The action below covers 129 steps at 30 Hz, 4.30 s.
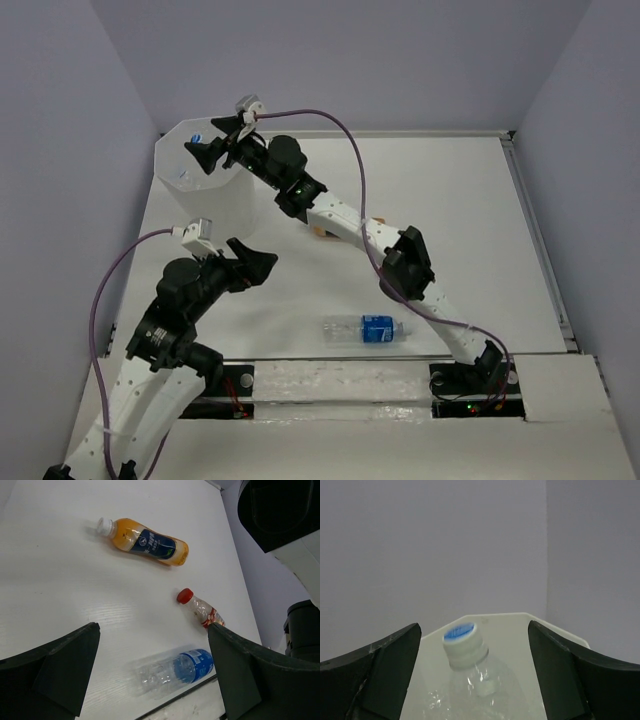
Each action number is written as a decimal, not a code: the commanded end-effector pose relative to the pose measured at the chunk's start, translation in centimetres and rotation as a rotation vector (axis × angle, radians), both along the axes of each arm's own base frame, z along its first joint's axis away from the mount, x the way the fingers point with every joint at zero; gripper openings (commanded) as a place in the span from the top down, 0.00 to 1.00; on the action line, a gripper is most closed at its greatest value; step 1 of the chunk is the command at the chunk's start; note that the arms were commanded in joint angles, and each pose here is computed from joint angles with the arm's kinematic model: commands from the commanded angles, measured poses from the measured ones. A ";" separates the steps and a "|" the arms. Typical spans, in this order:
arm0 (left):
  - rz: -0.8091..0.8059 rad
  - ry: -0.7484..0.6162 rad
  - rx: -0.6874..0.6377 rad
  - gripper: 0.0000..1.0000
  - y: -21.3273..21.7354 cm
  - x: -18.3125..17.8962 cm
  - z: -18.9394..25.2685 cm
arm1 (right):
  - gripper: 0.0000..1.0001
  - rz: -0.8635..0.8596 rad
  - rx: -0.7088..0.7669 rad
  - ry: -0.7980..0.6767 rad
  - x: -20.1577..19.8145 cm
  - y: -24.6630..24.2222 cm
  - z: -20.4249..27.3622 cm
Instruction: Put the plastic bottles in the bin
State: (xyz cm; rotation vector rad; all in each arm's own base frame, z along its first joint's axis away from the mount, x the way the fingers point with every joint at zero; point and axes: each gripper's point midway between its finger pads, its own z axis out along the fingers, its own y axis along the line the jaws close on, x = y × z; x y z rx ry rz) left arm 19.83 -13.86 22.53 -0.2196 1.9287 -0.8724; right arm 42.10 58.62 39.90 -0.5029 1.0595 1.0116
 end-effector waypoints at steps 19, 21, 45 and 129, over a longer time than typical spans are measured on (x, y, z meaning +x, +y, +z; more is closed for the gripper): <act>-0.031 -0.011 0.059 0.01 -2.5 4.6 0.4 | 0.18 0.056 -0.563 0.481 -21.7 -28.1 -14.9; -0.039 -0.013 0.070 0.01 -2.6 4.8 0.4 | 0.13 0.100 -0.631 0.612 -24.2 -29.6 -18.2; -0.060 -0.044 0.179 0.01 -1.9 4.6 1.8 | 0.00 0.137 -1.326 0.867 -29.4 -27.9 -33.9; -0.675 -0.229 1.144 0.30 -25.4 23.6 -15.1 | 0.72 -0.703 -0.154 0.708 -16.0 -47.5 -13.9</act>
